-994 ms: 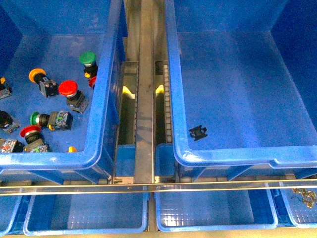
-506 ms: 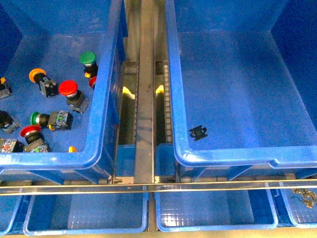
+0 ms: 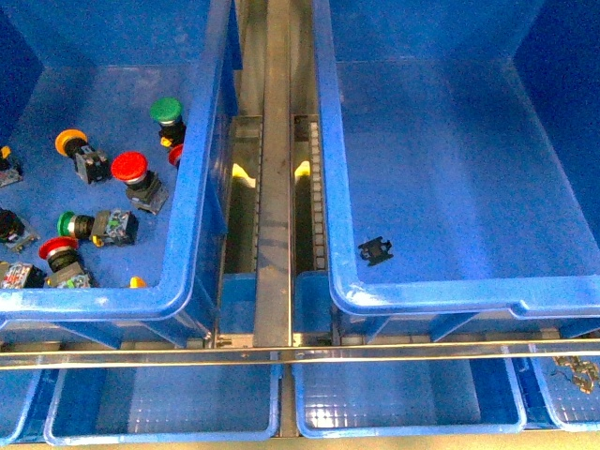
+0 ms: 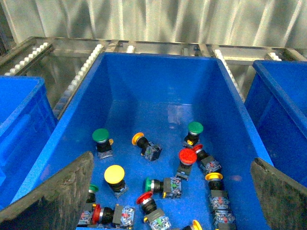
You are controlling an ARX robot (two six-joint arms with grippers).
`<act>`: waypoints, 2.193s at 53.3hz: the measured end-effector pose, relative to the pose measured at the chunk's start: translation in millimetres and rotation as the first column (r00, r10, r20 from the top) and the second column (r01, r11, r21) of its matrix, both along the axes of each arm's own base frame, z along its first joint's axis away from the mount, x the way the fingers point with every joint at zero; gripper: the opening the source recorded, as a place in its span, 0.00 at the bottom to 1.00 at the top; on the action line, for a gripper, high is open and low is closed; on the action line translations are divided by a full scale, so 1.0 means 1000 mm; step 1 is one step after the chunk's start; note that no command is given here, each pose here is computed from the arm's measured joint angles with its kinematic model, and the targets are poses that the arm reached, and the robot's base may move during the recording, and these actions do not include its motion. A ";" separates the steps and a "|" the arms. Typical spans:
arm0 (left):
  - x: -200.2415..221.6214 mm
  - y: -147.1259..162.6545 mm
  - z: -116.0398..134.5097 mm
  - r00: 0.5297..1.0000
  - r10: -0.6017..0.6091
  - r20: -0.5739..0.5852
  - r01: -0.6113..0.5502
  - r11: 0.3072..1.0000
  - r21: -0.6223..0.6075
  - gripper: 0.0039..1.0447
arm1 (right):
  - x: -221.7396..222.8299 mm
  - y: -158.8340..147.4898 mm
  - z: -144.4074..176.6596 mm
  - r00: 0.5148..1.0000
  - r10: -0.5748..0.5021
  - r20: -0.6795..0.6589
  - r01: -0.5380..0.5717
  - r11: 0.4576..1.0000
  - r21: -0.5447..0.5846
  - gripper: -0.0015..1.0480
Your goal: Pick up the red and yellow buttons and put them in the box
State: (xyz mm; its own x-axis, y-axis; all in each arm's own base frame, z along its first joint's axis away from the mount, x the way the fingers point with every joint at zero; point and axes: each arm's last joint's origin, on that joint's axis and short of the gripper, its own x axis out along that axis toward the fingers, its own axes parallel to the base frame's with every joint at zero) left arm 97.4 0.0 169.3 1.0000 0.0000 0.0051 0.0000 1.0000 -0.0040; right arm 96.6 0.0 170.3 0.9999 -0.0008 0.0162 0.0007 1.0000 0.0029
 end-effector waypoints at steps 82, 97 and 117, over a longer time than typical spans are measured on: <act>0.229 0.031 -0.050 0.614 -0.270 -0.741 0.443 0.896 0.041 0.93 | 0.000 0.000 0.000 1.000 0.000 0.000 0.000 1.000 0.000 0.94; 0.270 0.009 -0.077 0.605 -0.319 -0.730 0.500 0.866 0.035 0.93 | 0.000 0.000 0.000 1.000 0.000 0.000 0.000 1.000 0.000 0.94; 0.303 0.001 -0.106 0.593 -0.332 -0.733 0.518 0.855 0.033 0.93 | 0.000 0.000 0.000 1.000 0.000 0.000 0.000 1.000 0.000 0.94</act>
State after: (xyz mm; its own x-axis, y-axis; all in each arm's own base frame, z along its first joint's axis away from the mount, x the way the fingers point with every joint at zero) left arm 400.8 1.1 63.0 0.5965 -0.3338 -0.7299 0.5159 0.8561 0.0300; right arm 96.6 0.0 170.3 0.9999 -0.0004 0.0162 0.0003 1.0000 0.0029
